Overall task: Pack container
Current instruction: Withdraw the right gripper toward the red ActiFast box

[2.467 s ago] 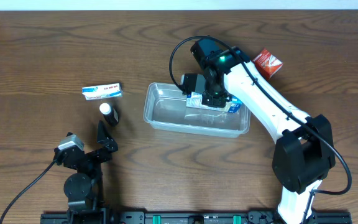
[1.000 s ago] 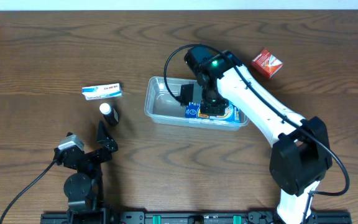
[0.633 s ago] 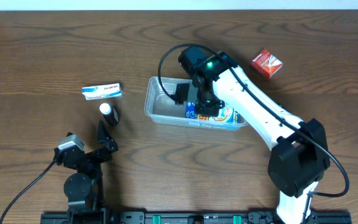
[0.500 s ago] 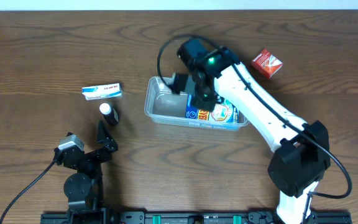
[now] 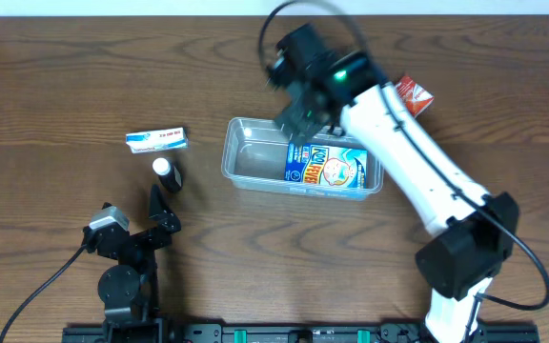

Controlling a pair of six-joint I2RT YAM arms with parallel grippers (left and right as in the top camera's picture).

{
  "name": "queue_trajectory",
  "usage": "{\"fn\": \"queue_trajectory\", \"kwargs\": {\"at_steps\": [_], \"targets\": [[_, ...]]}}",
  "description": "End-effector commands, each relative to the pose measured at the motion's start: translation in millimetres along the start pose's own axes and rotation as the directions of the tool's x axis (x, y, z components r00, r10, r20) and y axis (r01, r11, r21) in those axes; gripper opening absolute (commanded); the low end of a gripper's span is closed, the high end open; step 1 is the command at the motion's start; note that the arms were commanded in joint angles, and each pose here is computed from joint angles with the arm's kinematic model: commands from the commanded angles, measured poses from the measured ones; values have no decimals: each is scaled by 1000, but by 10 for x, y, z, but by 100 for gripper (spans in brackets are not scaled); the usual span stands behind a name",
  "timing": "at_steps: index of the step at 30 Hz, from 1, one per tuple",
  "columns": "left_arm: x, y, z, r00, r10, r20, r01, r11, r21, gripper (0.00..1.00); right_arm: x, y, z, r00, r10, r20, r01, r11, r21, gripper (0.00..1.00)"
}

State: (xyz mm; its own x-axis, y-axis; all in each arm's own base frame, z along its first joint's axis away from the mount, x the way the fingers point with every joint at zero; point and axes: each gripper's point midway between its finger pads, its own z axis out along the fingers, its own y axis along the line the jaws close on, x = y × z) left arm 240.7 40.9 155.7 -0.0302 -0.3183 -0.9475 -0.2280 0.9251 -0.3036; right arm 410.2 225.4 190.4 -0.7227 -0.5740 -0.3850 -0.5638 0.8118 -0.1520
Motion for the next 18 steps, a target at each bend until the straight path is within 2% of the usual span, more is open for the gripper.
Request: {"fn": "queue_trajectory", "kwargs": {"at_steps": [1,5,9,14,18], "targets": [[174,86,16,999,23,-49,-24,999,-30,98,-80,-731,-340,953,283,110,-294,950,109,99],[174,86,16,999,23,-49,-24,999,-30,98,74,-1291,-331,906,403,128,-419,895,155,99],[174,86,16,999,23,-49,-24,999,-30,98,344,-1756,-293,784,605,139,-621,766,166,99],[174,86,16,999,23,-49,-24,999,-30,98,571,-2031,-230,715,692,101,-699,709,94,99],[174,86,16,999,23,-49,-24,999,-30,98,708,-2127,-184,689,722,71,-725,683,91,99]]}}
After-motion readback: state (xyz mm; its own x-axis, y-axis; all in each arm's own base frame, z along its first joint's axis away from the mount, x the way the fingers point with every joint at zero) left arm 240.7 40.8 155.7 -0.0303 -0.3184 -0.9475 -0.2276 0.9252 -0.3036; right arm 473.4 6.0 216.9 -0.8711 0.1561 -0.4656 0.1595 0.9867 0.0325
